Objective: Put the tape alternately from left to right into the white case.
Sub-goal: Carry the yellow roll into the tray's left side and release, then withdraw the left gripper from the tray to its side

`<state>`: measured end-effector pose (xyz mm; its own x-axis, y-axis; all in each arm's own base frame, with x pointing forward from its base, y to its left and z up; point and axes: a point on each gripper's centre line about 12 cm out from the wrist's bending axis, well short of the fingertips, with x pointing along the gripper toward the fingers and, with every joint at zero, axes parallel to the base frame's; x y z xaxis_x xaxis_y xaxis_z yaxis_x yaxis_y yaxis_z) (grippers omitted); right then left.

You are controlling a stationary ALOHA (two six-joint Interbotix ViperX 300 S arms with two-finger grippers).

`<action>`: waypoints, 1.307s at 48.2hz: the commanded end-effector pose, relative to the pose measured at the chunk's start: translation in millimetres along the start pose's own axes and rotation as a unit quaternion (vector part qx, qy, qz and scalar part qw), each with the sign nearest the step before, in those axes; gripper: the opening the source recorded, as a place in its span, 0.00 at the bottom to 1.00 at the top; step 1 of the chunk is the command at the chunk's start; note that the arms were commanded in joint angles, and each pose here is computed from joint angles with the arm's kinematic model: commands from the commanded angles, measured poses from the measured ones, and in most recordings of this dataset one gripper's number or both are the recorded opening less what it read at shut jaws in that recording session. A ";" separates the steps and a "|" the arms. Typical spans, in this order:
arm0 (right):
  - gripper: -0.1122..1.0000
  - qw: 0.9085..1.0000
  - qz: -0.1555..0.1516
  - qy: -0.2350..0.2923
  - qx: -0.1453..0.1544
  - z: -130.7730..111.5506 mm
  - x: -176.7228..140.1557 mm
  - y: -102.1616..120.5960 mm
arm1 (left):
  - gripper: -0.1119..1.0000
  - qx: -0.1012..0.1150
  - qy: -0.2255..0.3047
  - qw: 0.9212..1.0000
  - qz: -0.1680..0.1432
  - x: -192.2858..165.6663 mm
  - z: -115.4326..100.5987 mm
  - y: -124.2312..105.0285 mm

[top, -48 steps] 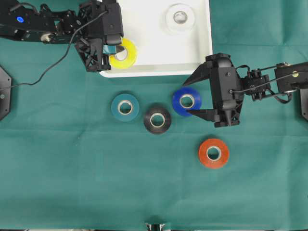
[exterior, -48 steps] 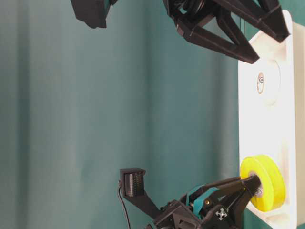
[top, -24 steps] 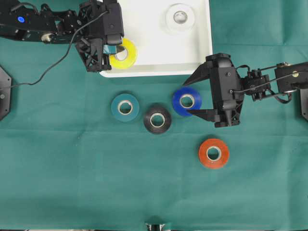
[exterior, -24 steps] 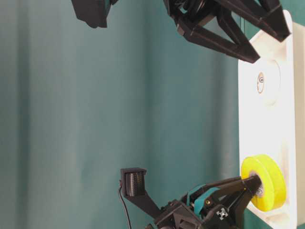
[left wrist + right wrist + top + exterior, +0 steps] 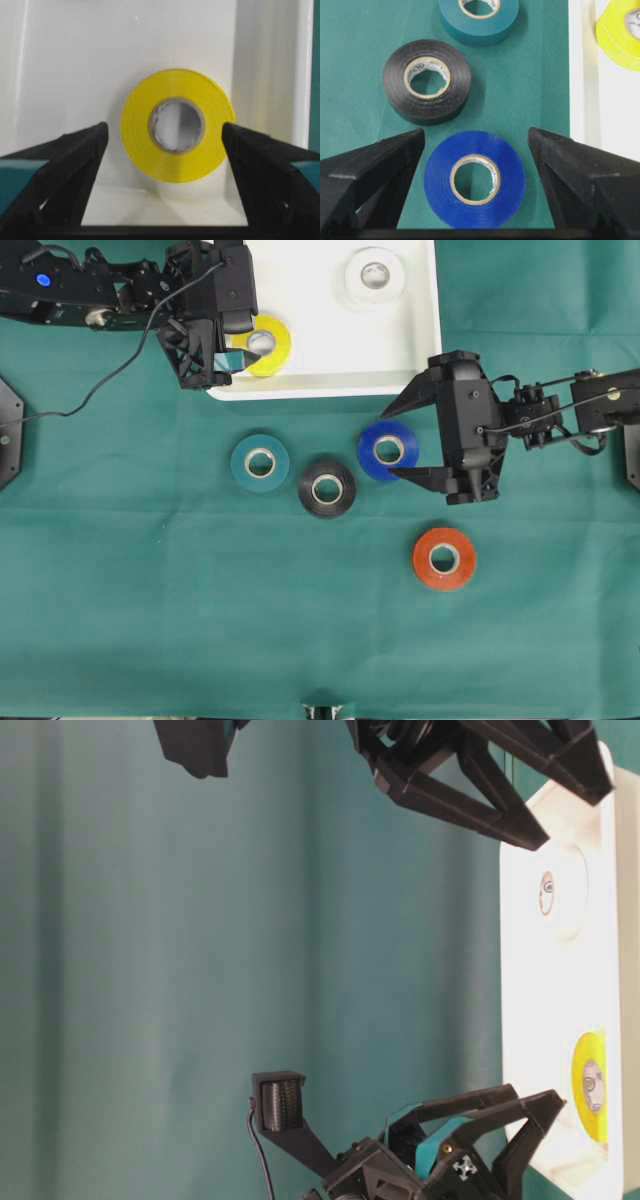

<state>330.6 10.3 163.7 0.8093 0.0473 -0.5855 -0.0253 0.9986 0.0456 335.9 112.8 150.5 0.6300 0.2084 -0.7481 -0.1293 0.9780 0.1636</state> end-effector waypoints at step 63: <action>0.86 1.000 0.003 -0.013 -0.001 6.5 -1.1 1.1 | 0.99 0.013 -0.063 0.993 -0.098 -79.3 -9.3 -93.2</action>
<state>330.8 10.3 162.8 0.8083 0.0477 -0.5868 -0.0256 0.9986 0.0459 294.5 9.4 177.9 0.7047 0.0189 -0.7092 0.0223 0.9986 0.0487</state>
